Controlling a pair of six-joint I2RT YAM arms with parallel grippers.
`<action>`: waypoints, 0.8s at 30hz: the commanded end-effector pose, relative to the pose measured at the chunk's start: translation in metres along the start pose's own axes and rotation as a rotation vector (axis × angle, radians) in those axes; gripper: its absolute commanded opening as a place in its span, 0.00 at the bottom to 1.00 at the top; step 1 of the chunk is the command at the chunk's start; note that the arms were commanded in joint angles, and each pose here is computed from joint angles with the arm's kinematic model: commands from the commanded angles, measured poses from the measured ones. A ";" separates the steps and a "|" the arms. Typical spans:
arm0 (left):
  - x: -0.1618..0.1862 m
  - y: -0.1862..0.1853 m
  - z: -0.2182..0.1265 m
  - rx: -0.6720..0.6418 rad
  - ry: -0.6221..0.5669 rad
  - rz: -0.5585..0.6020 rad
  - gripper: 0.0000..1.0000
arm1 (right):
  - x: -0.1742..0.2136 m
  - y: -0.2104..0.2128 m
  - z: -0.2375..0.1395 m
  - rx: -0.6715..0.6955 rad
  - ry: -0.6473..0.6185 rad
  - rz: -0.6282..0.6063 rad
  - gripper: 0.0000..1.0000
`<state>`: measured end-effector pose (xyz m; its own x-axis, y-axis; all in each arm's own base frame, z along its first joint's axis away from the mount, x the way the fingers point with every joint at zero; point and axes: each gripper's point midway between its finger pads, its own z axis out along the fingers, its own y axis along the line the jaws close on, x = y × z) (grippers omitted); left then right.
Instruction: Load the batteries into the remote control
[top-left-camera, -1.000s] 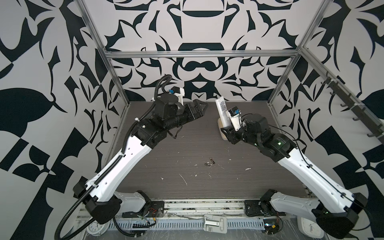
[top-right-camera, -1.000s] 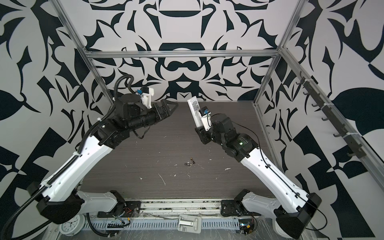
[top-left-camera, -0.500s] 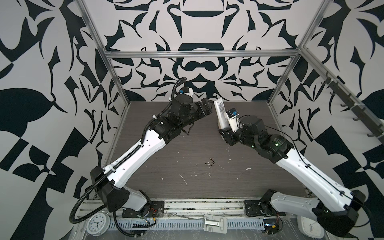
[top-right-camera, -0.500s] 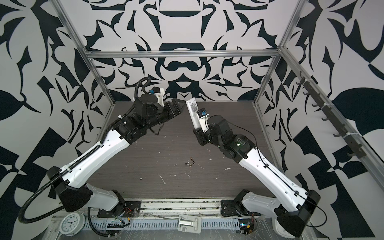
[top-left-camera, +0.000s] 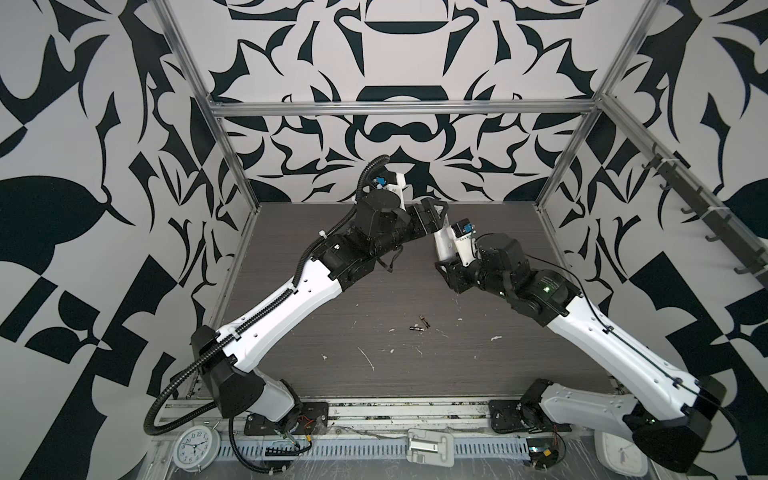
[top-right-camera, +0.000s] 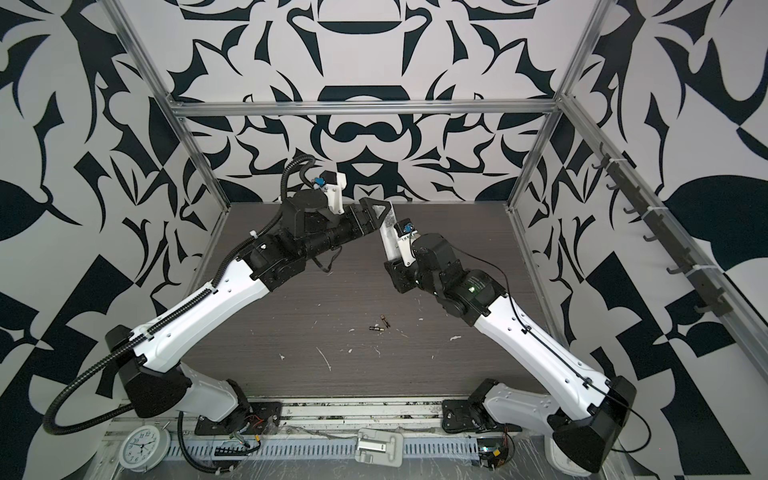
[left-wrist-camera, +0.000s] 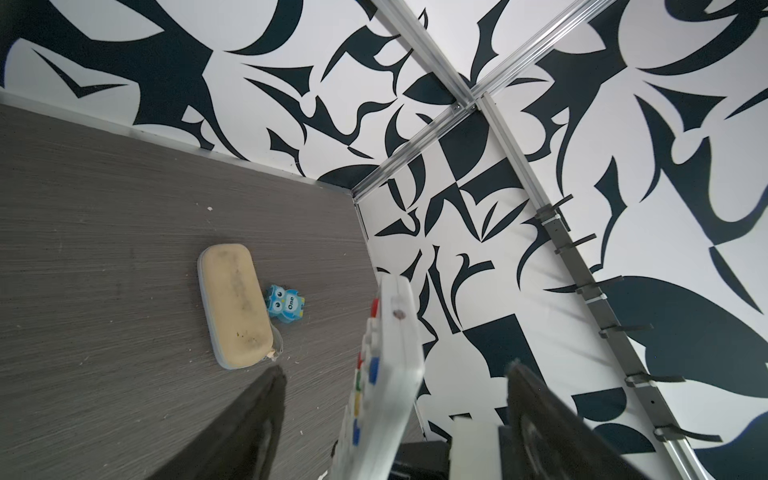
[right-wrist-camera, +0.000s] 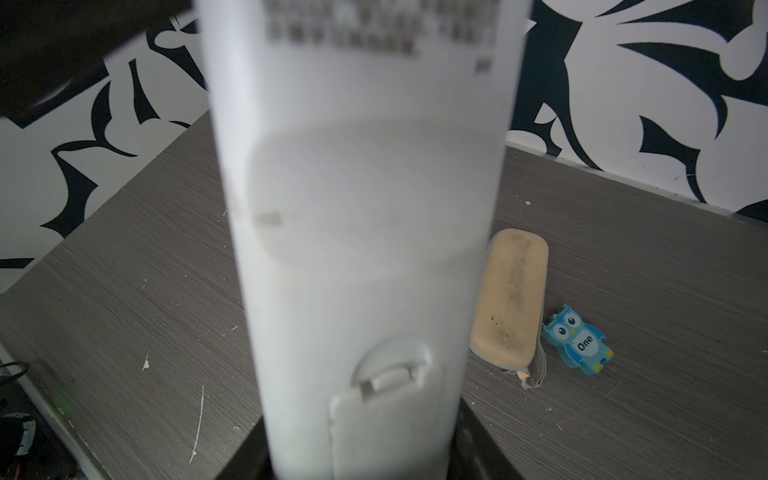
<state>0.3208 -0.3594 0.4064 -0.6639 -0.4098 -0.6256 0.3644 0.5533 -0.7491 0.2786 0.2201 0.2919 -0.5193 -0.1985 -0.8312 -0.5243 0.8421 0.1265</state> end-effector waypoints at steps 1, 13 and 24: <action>-0.001 0.001 0.007 -0.022 0.004 -0.012 0.80 | -0.022 0.011 -0.012 -0.056 -0.091 0.010 0.00; 0.014 0.023 0.017 -0.112 0.022 -0.023 0.56 | -0.022 0.012 -0.012 -0.052 -0.090 -0.003 0.00; 0.022 0.029 0.018 -0.113 0.046 -0.008 0.14 | -0.019 0.020 -0.005 -0.069 -0.058 -0.051 0.00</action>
<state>0.3314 -0.3685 0.3636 -0.6951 -0.3771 -0.6121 0.2857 0.6364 -0.7165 0.2731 0.2320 0.2860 -0.5168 -0.2385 -0.8222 -0.5716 0.8112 0.1239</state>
